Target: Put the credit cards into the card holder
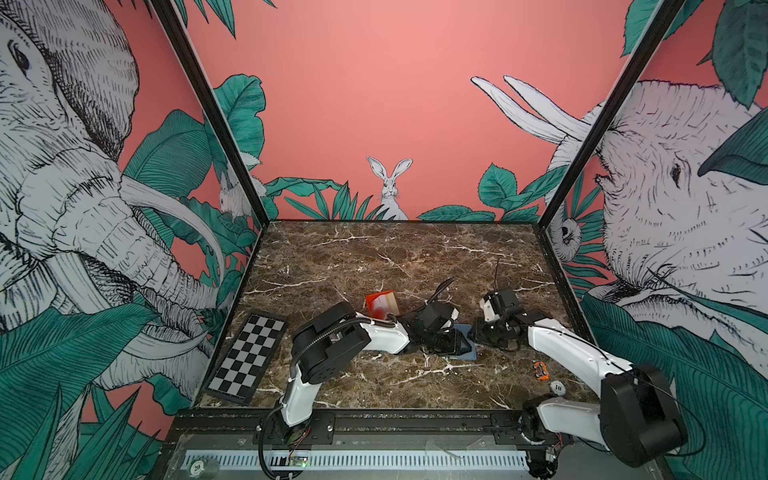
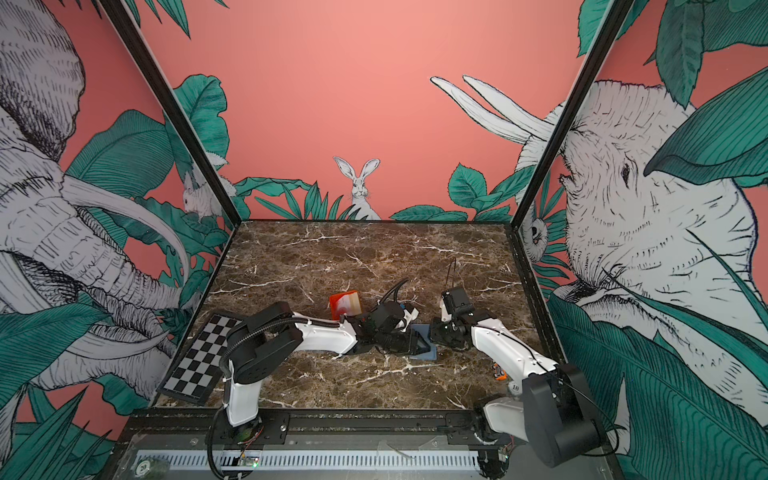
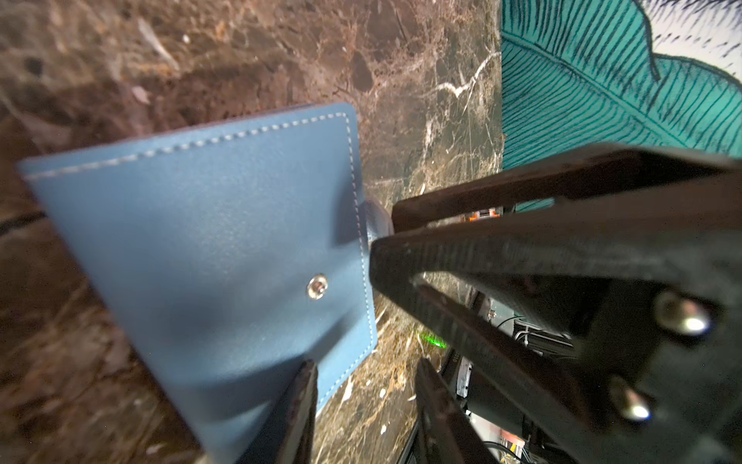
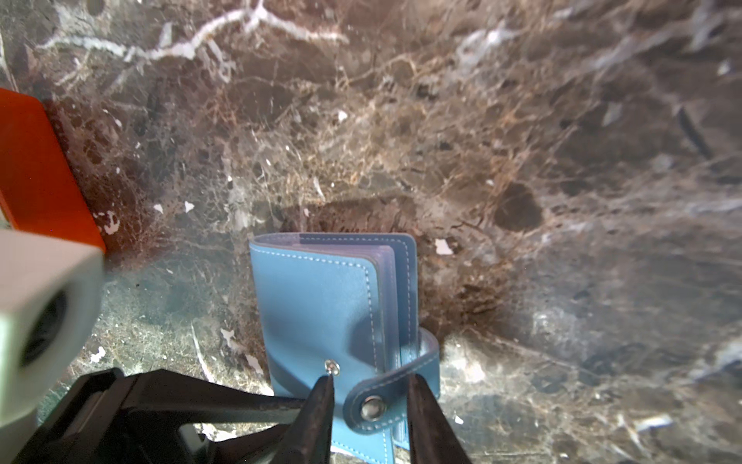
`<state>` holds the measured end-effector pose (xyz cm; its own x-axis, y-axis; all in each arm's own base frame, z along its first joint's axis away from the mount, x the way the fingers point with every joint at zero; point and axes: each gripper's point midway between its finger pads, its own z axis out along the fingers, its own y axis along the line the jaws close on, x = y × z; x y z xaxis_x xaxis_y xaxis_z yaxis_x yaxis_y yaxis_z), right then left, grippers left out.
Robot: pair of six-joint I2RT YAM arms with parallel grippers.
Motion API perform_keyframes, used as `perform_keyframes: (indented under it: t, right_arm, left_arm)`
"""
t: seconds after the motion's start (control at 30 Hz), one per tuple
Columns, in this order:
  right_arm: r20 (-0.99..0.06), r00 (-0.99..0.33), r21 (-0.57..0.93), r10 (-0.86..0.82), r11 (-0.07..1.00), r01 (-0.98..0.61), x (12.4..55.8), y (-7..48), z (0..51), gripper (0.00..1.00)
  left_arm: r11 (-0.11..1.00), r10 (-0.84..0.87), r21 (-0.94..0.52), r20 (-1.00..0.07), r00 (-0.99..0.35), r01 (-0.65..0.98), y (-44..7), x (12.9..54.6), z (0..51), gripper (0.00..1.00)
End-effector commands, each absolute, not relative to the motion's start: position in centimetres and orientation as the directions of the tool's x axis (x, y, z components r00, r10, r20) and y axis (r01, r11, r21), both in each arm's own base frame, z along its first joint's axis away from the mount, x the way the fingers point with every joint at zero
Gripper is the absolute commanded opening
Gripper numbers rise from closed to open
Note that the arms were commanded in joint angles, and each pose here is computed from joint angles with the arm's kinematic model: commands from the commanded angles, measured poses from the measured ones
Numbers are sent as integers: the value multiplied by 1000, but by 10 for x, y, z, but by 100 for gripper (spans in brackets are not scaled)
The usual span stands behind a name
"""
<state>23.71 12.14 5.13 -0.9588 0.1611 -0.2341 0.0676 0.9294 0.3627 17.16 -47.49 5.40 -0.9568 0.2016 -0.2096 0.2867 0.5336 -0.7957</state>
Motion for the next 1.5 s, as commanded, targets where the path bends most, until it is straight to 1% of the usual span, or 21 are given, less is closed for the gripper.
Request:
perform_keyframes:
  t: [0.0,0.1,0.23,0.67,0.93,1.1,1.37,1.47]
  right_arm:
    - [-240,-959,313,152,947,72,238,114,52,27]
    - [-239,-959,276,151,958,81,234,106,51,22]
    - [-248,-957,265,151,961,83,231,102,54,19]
    - [-249,-957,238,147,967,87,220,94,54,11]
    - [-250,-960,231,130,970,72,220,94,54,5]
    - [-256,-959,239,123,969,61,221,96,56,2]
    - [-258,-959,263,120,964,50,224,101,58,1]
    - [-259,-959,276,117,960,43,225,104,60,0]
  left_arm:
    - [534,189,-798,-210,-959,280,-476,176,54,42]
    - [534,190,-798,-210,-959,280,-476,176,54,42]
    - [532,188,-800,-209,-960,278,-476,176,53,42]
    - [519,185,-809,-209,-960,276,-479,176,55,41]
    - [507,185,-808,-237,-954,300,-484,180,73,41]
    - [556,166,-777,-243,-956,295,-469,191,77,41]
    - [626,173,-709,-281,-944,326,-439,207,85,42]
    - [647,189,-689,-271,-944,328,-435,206,78,38]
